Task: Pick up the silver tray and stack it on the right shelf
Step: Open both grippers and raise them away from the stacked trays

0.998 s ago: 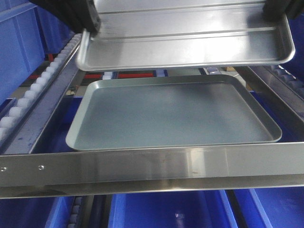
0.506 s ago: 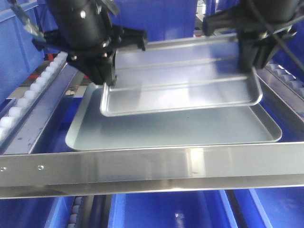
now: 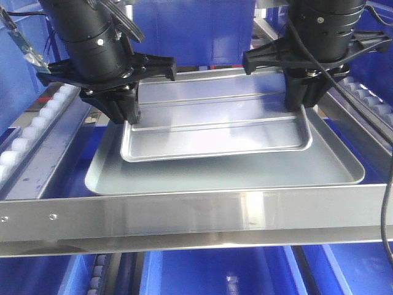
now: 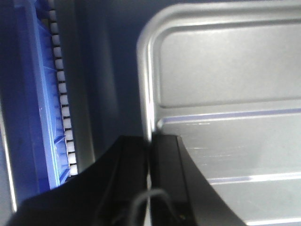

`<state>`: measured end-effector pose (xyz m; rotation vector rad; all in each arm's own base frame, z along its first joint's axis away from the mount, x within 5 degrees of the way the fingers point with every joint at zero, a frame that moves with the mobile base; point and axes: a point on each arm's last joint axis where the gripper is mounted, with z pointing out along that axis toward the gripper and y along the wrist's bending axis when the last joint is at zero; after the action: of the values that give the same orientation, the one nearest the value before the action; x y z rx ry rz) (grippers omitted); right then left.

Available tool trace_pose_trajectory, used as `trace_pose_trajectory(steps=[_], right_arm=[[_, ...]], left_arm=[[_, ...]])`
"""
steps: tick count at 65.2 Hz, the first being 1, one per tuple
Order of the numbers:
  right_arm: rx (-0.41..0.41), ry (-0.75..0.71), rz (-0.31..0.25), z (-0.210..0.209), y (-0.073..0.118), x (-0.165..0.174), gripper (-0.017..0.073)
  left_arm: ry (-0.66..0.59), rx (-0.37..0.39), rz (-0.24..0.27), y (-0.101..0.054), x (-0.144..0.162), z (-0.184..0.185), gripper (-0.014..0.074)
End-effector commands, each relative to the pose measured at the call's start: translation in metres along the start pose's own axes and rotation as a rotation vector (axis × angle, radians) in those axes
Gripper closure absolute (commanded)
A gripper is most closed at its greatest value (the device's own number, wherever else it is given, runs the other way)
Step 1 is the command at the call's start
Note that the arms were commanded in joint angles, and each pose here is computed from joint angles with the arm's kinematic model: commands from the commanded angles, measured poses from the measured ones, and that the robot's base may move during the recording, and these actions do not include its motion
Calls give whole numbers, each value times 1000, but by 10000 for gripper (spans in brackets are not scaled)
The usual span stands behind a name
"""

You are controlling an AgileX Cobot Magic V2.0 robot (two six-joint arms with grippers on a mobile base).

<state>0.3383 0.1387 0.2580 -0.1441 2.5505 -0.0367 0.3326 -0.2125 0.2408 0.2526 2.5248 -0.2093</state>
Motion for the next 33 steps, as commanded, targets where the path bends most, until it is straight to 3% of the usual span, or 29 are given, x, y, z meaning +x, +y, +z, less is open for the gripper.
trace_pose_trajectory(steps=[1,11,20,23,33], right_arm=[[8,-118,-51,-24,-8,-18,419],[11,-115,-50,-24,-8,-18,172],[12,-113,-50,-24,-8,-17,-47],[13,-113,-49,-25,-9,-17,-71],[18,-129,-37,-38,-12,-20,-35]], left_arm=[[-125,50,16,-4,-19,-26,473],[-123,52,12,-4,-19,-26,204],[-123,52,12,-4,-19,-26,151],[-123,52,12,-4,-19,-26,150],[-132,57,-5,-5,-25,-40,151]])
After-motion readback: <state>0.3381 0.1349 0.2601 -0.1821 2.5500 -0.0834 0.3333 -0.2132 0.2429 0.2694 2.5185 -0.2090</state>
